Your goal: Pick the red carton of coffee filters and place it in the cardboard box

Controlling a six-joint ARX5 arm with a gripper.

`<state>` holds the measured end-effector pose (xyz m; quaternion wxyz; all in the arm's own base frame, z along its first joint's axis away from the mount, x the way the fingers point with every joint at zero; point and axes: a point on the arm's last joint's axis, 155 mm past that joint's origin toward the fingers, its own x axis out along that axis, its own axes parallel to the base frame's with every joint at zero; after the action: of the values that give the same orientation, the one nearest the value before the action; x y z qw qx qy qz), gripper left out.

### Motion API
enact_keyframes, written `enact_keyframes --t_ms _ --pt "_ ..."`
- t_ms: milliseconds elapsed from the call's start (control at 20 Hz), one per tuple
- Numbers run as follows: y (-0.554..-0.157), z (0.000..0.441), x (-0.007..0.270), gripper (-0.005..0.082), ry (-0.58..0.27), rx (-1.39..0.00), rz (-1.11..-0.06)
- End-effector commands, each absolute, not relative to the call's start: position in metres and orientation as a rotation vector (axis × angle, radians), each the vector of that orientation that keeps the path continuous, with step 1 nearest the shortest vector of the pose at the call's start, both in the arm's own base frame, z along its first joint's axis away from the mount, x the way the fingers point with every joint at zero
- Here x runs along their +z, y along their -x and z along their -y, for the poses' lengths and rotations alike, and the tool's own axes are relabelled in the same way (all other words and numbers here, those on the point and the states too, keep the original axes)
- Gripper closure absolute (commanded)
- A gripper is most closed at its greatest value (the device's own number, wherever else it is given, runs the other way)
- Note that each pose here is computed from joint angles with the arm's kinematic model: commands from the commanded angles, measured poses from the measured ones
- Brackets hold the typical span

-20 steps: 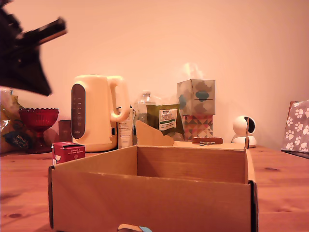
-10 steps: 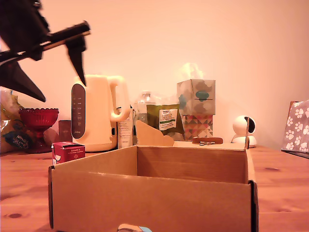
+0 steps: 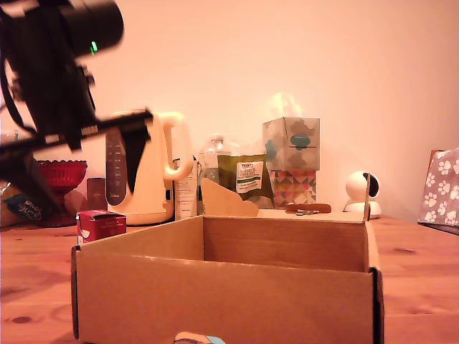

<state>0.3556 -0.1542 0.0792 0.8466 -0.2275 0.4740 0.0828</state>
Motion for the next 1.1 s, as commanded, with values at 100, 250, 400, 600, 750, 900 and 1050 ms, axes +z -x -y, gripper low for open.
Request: enact_keyframes --t_ms 100,250,400,600,750,900,1050 --pt "-0.375 0.149 0.065 0.0007 0.492 0.217 -0.989" --pt "-0.389 0.144 0.057 0.0007 0.494 0.236 -0.985" --pt "-0.398 0.14 0.052 0.0008 0.493 0.239 -0.985" --pt "-0.399 0.132 0.05 0.0009 0.496 0.248 -0.993" --pt "-0.396 0.137 0.039 0.0009 0.492 0.228 -1.04" --pt "-0.392 0.141 0.026 0.0017 0.481 0.219 -1.078" --pt "-0.394 0.141 0.027 0.0259 0.463 0.209 -1.073"
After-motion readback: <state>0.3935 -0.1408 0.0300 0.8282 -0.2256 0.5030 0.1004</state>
